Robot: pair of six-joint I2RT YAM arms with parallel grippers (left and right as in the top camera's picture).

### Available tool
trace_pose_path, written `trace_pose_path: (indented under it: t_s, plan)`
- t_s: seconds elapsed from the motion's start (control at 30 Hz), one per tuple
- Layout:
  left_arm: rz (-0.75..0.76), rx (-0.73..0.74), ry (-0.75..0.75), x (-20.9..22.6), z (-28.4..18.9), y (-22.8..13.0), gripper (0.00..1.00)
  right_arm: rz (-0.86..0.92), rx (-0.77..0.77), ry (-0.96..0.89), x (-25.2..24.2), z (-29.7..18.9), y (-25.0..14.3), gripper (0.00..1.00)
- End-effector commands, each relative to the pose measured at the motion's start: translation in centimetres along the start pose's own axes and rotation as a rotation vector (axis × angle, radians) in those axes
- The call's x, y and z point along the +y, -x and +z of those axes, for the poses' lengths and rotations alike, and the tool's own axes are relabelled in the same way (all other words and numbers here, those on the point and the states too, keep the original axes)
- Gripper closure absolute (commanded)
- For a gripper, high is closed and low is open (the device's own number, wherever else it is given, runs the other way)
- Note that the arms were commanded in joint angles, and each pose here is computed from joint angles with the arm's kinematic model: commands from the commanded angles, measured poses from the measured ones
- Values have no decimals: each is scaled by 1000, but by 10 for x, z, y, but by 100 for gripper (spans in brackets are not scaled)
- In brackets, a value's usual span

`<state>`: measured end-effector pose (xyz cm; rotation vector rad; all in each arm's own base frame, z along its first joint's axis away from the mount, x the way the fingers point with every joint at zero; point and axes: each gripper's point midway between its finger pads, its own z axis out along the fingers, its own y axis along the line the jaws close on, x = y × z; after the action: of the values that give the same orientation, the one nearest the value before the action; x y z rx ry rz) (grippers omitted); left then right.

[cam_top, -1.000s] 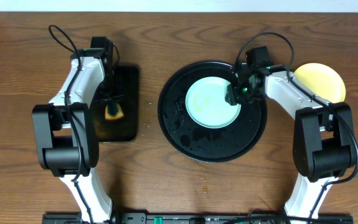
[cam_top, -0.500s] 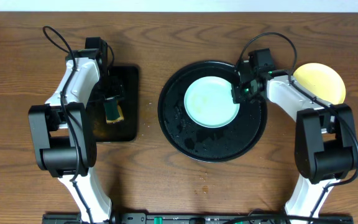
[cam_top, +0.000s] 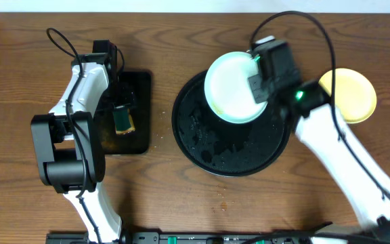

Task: Clean dirty plates on tray and stack at the side
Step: 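Lift the pale-blue plate with right gripper and stack it on the yellow plate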

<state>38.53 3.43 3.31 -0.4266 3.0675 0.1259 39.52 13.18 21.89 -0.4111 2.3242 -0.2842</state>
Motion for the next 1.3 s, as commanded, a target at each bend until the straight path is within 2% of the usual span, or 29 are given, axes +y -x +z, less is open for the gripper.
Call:
trace_pose_path:
  t_s: [0.0,0.1,0.2,0.47,0.73,0.83,0.9,0.97,1.07,1.2,1.27]
  plan:
    - [1,1,9,3,-1,-1,17,-164,-40,-488,-29,-41,6,99]
    - [1,1,9,3,-1,-1,17,-257,-151,-741,-7,-81,22,99]
    - [1,1,9,3,-1,-1,17,-317,-190,-833,11,-94,25,99]
    - [1,1,9,3,-1,-1,17,-384,-186,-823,38,-78,20,99]
    - [1,1,9,3,-1,-1,17,-333,-190,-828,32,-74,23,99]
    - [1,1,9,3,-1,-1,17,-253,-217,-806,32,-71,23,99]
    - [1,1,9,3,-1,-1,17,-202,-187,-687,36,-49,18,99]
    - [1,1,9,3,-1,-1,17,-155,-107,-484,43,-14,7,99]
    - [1,1,9,3,-1,-1,17,7,30,-211,36,34,-13,99]
    - [1,1,9,3,-1,-1,17,325,180,98,-23,83,-40,99]
    - [1,1,9,3,-1,-1,17,490,206,156,-76,95,-57,99]
